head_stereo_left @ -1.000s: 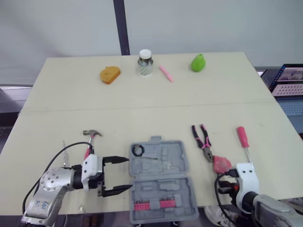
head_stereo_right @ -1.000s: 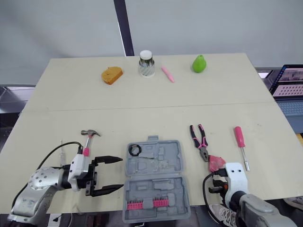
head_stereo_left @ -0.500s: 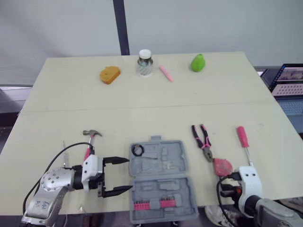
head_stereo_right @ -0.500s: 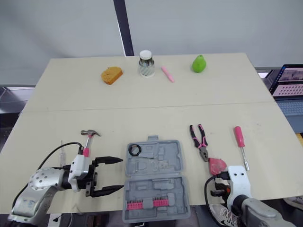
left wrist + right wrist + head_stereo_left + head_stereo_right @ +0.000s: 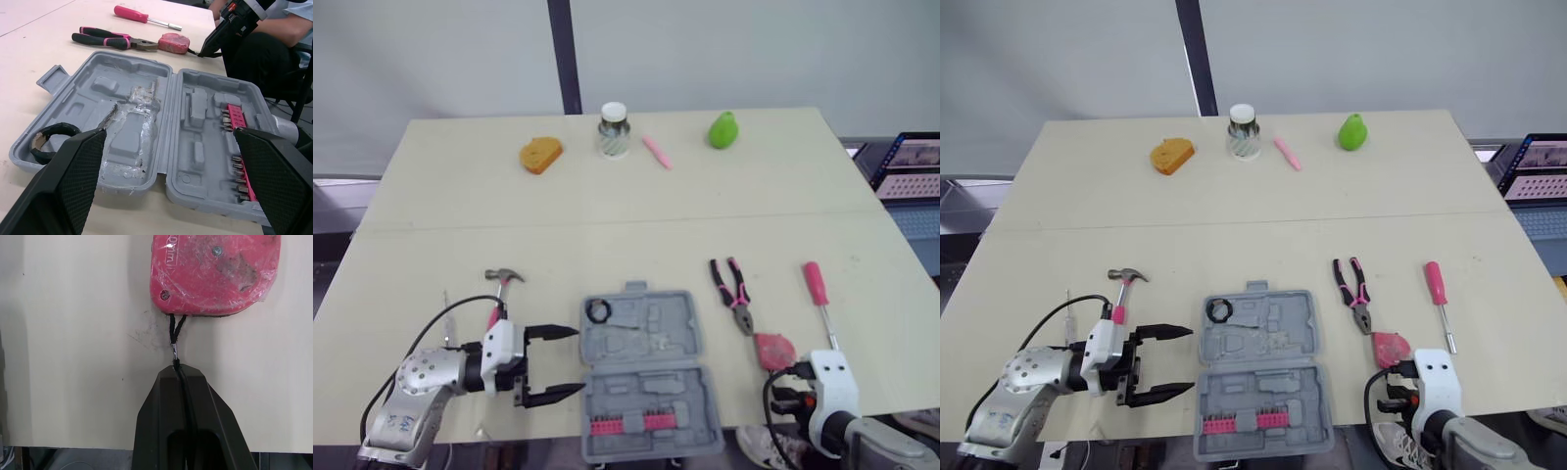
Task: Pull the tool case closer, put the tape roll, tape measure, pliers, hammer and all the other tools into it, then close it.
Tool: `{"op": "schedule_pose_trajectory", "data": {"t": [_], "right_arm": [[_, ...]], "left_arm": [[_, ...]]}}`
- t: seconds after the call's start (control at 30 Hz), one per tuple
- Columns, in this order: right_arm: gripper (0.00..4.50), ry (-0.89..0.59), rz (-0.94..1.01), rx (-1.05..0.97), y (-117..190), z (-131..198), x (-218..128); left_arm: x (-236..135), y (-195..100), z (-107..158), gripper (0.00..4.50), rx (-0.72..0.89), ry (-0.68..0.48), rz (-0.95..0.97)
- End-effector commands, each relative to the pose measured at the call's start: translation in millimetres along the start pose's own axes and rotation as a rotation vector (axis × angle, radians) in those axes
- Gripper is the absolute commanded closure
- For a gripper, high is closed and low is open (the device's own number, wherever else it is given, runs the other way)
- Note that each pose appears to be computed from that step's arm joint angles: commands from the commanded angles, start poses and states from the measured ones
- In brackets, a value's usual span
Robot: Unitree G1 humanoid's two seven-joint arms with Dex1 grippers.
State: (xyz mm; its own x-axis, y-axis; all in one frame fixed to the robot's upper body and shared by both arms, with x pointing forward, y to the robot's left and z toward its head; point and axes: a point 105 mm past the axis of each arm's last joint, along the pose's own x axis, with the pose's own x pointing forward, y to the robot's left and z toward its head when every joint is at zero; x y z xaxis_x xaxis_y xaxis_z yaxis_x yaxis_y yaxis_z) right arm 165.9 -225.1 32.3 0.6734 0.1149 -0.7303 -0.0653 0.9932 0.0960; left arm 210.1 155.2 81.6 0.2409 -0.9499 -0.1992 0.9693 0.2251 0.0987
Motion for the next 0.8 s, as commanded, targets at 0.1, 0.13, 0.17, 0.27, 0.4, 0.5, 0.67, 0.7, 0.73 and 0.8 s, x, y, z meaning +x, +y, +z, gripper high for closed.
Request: {"op": "schedule_pose_trajectory", "data": {"t": [0.1,0.13,0.17,0.27,0.4,0.5,0.67,0.7,0.73,0.8], "right_arm": [[4.49,-0.031,-0.002,-0.005,1.6,5.1,-5.8],[4.49,-0.031,-0.003,-0.004,1.5,4.9,-5.9],[4.49,-0.029,-0.003,-0.004,1.2,4.6,-6.1],[4.49,-0.026,-0.005,-0.004,0.6,3.6,-6.6],[4.49,-0.025,-0.004,-0.004,0.8,3.5,-6.6],[4.49,-0.022,-0.003,-0.004,1.0,2.7,-6.9],[4.49,-0.02,0.002,-0.005,1.7,2.7,-6.8],[4.49,-0.018,0.003,-0.005,1.9,2.4,-7.0],[4.49,-0.016,0.004,-0.006,2.1,2.1,-7.2],[4.49,-0.015,0.007,-0.007,2.5,1.9,-7.2]], "left_arm": [[1.3,-1.9,4.4,0.0,0.024,-0.011,-0.013],[1.7,-1.9,4.6,0.0,0.024,-0.012,-0.013],[2.0,-2.0,4.6,0.0,0.024,-0.012,-0.013],[3.0,-2.3,4.8,0.0,0.024,-0.013,-0.013],[3.7,-2.2,4.9,0.0,0.024,-0.013,-0.012],[4.3,-2.5,5.1,0.0,0.023,-0.013,-0.013],[5.0,-2.7,5.4,0.0,0.023,-0.014,-0.011],[5.1,-2.6,5.5,0.0,0.022,-0.014,-0.01],[5.2,-2.6,5.6,0.0,0.022,-0.015,-0.009],[5.6,-2.8,5.9,0.0,0.021,-0.015,-0.008]]}}
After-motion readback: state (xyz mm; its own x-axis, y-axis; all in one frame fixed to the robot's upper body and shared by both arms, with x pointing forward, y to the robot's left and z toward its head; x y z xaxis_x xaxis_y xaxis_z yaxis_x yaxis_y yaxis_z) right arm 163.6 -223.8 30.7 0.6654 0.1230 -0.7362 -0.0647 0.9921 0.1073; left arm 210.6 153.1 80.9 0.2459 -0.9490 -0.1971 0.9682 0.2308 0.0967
